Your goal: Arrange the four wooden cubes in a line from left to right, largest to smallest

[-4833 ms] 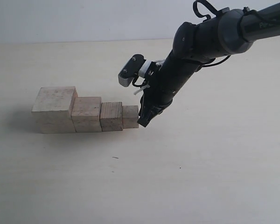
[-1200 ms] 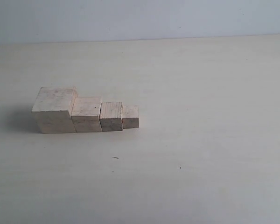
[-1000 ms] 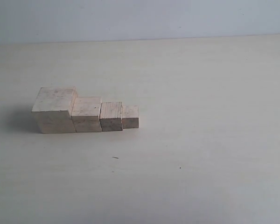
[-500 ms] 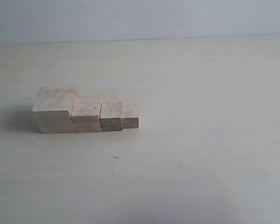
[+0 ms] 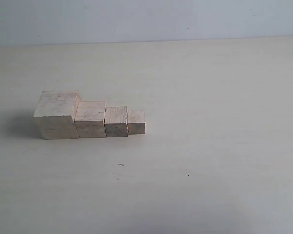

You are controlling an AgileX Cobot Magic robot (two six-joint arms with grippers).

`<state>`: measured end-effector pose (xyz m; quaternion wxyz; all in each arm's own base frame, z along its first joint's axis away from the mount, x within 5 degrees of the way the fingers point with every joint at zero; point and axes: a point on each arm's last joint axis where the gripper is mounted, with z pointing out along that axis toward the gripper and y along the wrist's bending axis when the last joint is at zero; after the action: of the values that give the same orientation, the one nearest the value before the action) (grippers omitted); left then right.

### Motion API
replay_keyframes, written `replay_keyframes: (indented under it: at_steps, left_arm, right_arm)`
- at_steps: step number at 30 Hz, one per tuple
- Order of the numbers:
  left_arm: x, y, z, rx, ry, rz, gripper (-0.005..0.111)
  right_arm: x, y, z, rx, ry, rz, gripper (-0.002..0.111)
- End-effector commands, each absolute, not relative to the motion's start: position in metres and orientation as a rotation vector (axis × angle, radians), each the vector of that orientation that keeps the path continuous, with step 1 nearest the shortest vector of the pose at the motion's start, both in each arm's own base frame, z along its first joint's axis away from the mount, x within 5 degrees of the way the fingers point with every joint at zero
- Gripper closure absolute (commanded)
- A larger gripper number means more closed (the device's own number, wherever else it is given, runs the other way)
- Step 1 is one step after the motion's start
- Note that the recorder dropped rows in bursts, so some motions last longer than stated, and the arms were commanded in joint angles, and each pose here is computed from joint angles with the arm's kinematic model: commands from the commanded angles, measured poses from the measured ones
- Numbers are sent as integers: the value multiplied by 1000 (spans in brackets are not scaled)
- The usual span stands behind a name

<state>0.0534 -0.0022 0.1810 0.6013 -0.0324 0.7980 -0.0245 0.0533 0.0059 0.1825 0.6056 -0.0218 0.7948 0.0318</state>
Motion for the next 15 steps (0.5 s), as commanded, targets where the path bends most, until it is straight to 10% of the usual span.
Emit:
replay_keyframes:
  at_steps: [1,15]
  left_arm:
    - [53,-2,181,-69,1836,-57,107]
    - [53,-2,181,-69,1836,-57,107]
  right_arm:
    - [53,5,183,-65,1821,54,108]
    - [53,6,183,-49,1820,73,108]
